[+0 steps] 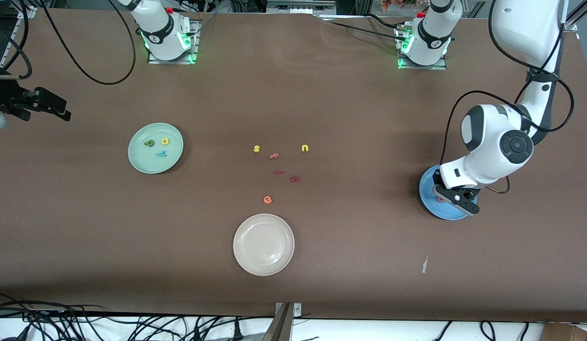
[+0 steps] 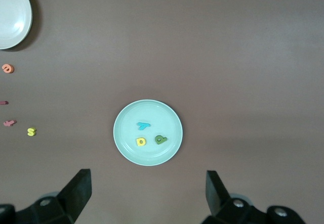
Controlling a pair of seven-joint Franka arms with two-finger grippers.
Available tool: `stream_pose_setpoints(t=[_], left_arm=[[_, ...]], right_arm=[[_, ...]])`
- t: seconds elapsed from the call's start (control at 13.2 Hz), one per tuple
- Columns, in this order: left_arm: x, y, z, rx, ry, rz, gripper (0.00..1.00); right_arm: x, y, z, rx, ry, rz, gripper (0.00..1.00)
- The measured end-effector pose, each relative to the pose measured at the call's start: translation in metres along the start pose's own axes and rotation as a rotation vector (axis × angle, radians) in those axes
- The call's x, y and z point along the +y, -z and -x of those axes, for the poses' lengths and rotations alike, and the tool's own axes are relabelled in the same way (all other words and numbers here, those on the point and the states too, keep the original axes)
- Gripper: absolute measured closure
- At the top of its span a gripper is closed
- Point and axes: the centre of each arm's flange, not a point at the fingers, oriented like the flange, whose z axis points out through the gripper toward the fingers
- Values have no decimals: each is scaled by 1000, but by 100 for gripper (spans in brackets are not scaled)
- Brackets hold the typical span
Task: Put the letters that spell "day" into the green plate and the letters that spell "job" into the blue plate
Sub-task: 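Carry the cyan letter to the blue plate and open the left gripper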
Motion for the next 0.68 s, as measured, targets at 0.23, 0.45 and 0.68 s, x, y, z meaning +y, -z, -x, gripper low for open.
stream_pose_setpoints(t=[0.23,0.45,0.68], left_arm=[[-1,-3,3,-5,-7,5,80],[5,-9,6,-16,-12,15,48],[2,-7,12,-18,-3,19,20]], right_arm=[[0,0,0,0,0,0,0],[0,1,0,1,0,0,0],[0,2,1,3,-4,-13,0]])
